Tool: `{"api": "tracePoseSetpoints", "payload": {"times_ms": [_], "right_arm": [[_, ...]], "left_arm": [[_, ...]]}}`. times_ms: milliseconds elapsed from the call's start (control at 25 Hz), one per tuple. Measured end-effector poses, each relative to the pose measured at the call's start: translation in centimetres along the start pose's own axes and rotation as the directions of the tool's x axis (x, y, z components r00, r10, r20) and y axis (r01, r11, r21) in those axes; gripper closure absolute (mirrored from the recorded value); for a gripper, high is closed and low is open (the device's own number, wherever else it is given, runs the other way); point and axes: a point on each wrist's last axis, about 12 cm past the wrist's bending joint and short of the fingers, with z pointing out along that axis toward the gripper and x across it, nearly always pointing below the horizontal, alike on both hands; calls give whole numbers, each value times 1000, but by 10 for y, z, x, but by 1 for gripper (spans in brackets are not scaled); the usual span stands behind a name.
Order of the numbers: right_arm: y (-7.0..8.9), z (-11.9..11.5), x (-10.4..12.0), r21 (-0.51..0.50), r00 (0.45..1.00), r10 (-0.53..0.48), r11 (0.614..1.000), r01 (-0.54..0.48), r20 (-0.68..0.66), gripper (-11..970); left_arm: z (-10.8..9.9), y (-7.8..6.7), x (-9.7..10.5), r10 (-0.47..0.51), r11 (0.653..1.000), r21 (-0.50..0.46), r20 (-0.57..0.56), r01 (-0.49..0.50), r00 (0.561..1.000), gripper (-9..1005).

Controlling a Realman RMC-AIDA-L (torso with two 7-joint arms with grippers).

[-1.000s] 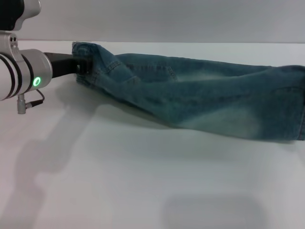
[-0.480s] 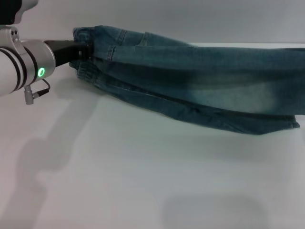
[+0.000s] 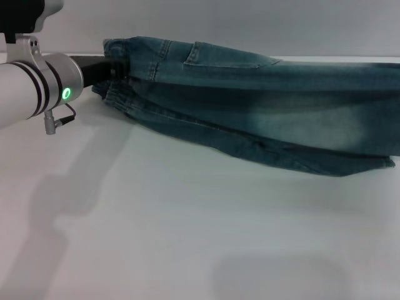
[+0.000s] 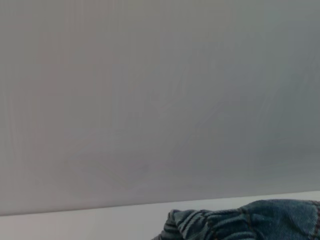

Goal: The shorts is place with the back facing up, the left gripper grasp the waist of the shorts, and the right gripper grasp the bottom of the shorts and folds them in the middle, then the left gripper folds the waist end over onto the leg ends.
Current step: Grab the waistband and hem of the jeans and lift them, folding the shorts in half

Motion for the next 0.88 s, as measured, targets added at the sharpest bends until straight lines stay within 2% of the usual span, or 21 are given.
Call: {"api": "tracePoseSetpoints", "payload": {"times_ms": [440,520,640,680,880], "right_arm": [[-12,18,15,-9,998,10,1000,-10,61,960],[-17,23,21,-26,992,8,1000,-5,126,951],[-27,33,31,-21,983,46,999,-43,175,938],[-29,36,35,-15,984,59,998,-58,170,933],[-33,44,47,-5,985,78,997,-78,151,911]], "left_arm": [[11,-6,-2,23,1000,8,17,-23,1000,626],[24,-12,2,60,998,12,70,-61,996,620],[31,-14,7,63,998,9,96,-64,993,610],[39,-16,10,57,998,12,102,-58,993,607],[47,-17,7,43,999,13,112,-45,993,591]]}}
